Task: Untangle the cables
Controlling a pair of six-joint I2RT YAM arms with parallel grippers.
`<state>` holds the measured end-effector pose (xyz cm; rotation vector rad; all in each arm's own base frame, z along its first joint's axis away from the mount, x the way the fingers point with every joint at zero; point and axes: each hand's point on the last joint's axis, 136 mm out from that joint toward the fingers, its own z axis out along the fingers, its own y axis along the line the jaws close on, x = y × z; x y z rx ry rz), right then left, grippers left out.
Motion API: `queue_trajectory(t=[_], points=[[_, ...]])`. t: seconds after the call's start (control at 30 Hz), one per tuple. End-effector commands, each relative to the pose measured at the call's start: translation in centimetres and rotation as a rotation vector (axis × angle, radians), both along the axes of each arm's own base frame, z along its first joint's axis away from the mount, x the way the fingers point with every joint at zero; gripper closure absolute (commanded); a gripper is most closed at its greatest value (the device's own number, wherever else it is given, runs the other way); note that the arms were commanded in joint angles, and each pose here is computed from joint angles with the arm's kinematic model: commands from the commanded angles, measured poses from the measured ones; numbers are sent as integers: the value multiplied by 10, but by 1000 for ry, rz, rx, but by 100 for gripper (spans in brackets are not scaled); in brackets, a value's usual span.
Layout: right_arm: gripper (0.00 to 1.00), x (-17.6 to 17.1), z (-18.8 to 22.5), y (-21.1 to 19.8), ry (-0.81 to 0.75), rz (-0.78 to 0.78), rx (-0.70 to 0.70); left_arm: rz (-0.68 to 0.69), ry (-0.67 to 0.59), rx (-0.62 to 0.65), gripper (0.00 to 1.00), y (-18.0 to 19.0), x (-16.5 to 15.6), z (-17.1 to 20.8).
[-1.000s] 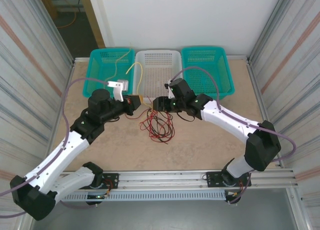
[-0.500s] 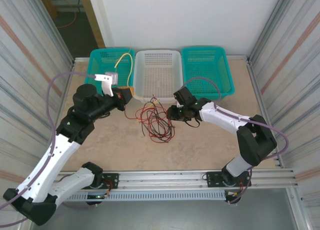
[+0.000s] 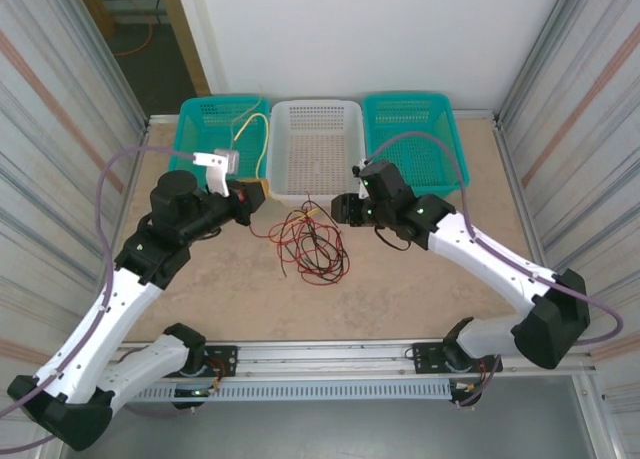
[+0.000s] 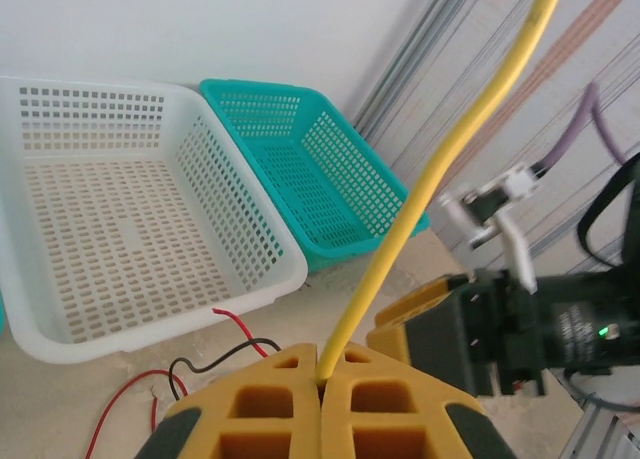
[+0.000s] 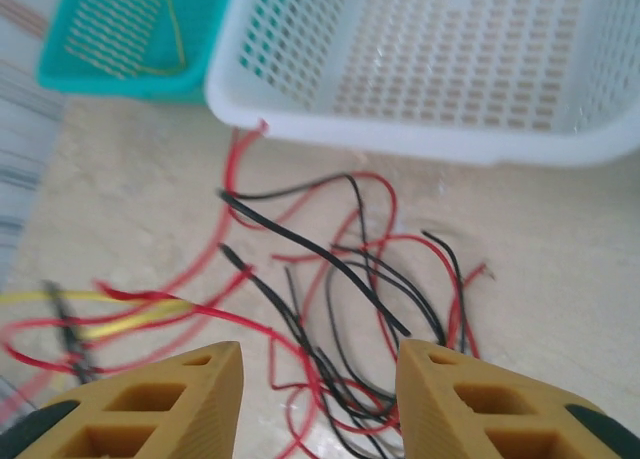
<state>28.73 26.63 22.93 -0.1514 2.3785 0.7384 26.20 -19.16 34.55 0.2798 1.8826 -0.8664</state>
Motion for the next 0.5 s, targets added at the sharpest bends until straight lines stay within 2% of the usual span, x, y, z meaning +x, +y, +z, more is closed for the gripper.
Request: queue_trajectory(t=[0.0, 0.13, 0.27, 0.37, 0.47], points=[[58, 1, 25, 11, -13, -3, 99, -16, -35, -58, 100, -2, -1, 11], [62, 1, 32, 32, 38, 21, 211, -20, -22, -84, 100, -4, -1, 7], [62, 1, 26, 46, 91, 38, 247, -24, -11, -107, 100, -5, -2, 3], [50, -4, 22, 54, 92, 66, 231, -24, -8, -119, 100, -5, -2, 2], [39, -12, 17, 60, 71, 105, 157, -26, -12, -123, 100, -6, -2, 4]])
